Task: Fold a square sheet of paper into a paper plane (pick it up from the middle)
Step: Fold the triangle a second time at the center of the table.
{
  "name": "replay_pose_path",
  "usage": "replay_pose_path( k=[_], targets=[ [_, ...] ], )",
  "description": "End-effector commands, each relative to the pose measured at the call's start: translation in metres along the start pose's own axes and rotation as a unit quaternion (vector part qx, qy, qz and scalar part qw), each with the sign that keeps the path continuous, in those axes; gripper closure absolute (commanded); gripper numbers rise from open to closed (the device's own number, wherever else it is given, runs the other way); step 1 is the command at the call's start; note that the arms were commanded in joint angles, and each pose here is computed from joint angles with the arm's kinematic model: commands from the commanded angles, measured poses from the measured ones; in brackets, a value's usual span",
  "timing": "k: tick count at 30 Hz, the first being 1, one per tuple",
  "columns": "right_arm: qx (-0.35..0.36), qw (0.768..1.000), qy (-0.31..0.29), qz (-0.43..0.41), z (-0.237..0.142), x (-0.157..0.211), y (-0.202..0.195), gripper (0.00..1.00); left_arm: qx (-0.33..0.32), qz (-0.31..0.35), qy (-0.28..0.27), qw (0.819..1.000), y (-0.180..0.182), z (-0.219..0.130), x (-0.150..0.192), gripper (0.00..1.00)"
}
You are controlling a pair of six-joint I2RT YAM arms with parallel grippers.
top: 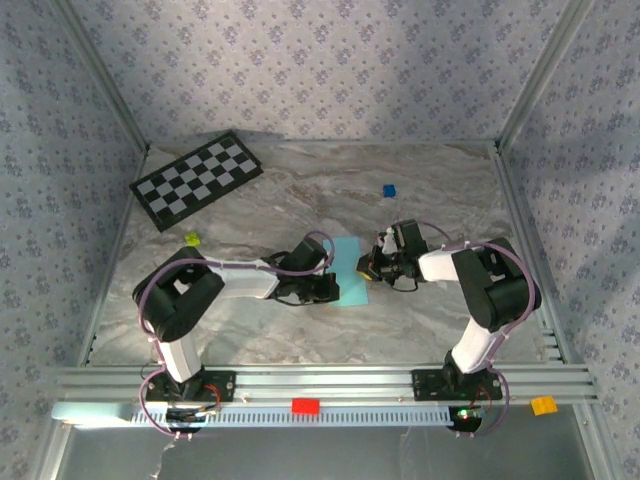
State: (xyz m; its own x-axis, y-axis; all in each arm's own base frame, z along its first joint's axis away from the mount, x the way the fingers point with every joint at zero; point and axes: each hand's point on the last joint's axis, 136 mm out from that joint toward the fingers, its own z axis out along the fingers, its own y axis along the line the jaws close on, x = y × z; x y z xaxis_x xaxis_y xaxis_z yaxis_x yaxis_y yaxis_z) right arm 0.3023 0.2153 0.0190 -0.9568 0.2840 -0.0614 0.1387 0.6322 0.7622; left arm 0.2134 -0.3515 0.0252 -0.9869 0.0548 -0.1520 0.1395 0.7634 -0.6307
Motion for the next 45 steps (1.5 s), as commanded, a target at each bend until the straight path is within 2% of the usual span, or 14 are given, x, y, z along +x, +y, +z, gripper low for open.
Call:
replay_pose_path(
  k=[1,9,19,30,39,45],
  targets=[
    [0.058,0.998,0.007,0.024,0.003,0.013,-0.036,0.98,0.028,0.009,-0.020,0.999,-0.032,-0.013,-0.017,0.94],
    [0.067,0.997,0.002,0.029,0.002,0.012,-0.041,0.98,0.027,0.000,-0.026,0.999,-0.039,0.014,-0.037,0.92],
    [0.075,0.997,0.003,0.030,0.001,0.015,-0.046,0.98,-0.021,-0.044,0.015,0.999,0.013,0.037,0.001,0.93],
    [0.081,0.996,-0.002,0.031,0.000,0.014,-0.048,0.98,-0.001,-0.009,-0.009,1.000,-0.006,0.012,-0.004,0.92],
    [0.087,0.996,-0.001,0.031,-0.001,0.015,-0.049,0.98,-0.005,0.000,0.018,1.000,0.000,0.013,0.018,0.92],
    [0.091,0.995,-0.002,0.031,-0.003,0.016,-0.052,0.98,-0.005,-0.009,0.000,1.000,0.001,0.007,0.018,0.93]
  ],
)
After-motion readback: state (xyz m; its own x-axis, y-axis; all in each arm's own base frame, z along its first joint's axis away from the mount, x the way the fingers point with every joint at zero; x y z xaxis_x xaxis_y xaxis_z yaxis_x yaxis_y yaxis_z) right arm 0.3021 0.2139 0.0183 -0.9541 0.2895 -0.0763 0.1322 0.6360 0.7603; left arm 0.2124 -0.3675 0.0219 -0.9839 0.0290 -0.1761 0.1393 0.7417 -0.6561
